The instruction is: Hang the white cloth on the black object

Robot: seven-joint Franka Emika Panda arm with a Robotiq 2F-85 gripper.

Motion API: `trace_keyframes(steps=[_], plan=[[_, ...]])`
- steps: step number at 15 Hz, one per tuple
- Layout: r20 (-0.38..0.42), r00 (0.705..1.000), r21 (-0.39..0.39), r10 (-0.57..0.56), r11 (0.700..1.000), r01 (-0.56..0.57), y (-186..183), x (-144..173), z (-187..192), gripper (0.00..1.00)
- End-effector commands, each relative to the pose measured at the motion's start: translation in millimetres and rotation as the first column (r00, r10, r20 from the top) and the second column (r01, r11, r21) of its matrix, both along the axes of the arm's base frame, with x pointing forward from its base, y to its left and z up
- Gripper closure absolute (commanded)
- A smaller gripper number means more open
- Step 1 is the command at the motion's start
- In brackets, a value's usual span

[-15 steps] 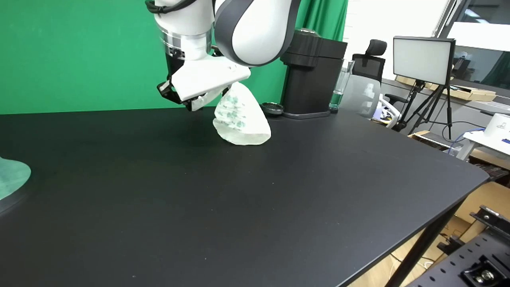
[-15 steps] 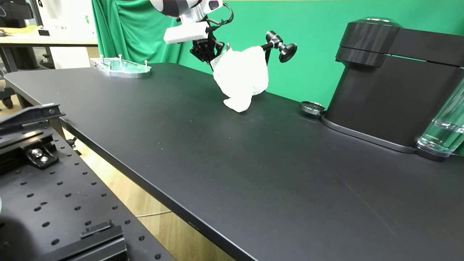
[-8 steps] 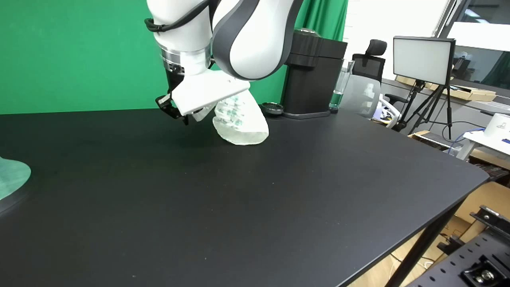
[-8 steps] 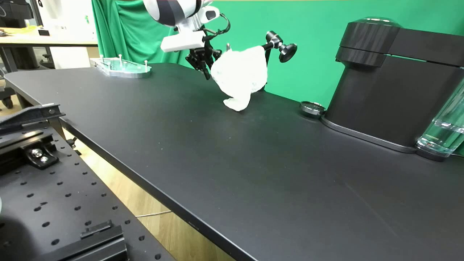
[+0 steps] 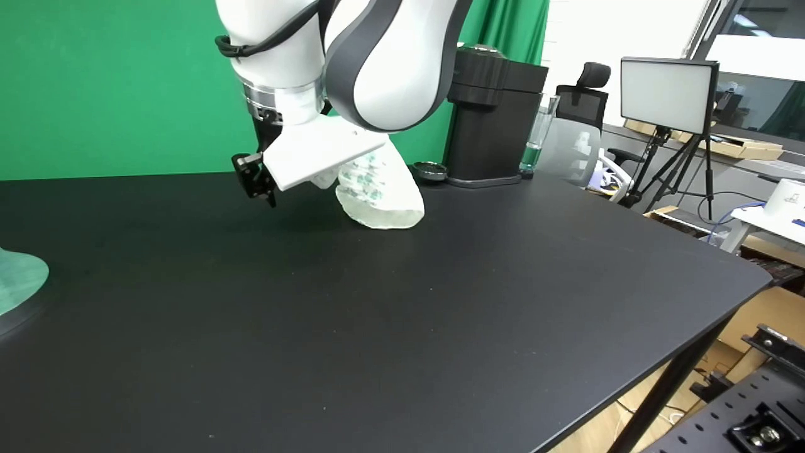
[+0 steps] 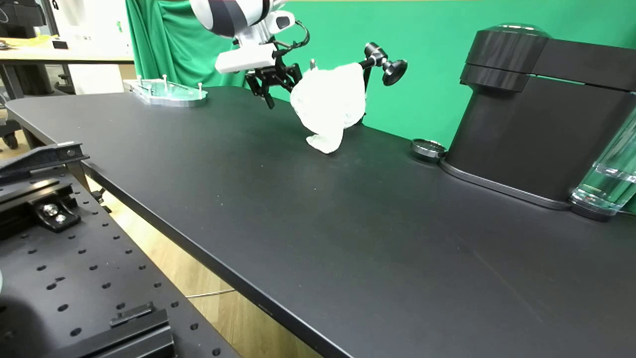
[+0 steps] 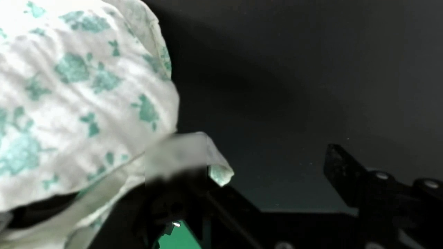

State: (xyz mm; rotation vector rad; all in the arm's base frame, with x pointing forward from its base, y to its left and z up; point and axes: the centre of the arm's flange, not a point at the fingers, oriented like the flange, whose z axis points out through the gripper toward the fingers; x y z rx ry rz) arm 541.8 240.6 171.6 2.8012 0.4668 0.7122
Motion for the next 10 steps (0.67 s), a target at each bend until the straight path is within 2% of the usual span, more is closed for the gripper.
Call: trace_keyframes(steps=[1,6,8,10], plan=[[0.02,0.999,-0.026,0.046,0.999,-0.046,11.6,2.0,6.8,0.0],[0.049,0.988,-0.057,0.149,0.988,-0.147,37.3,-4.9,20.9,0.0],[0.015,0.984,-0.061,0.178,0.982,-0.177,44.4,-9.7,25.3,0.0],[-0.059,0.982,-0.095,0.178,0.978,-0.183,44.3,-15.2,22.0,0.0]])
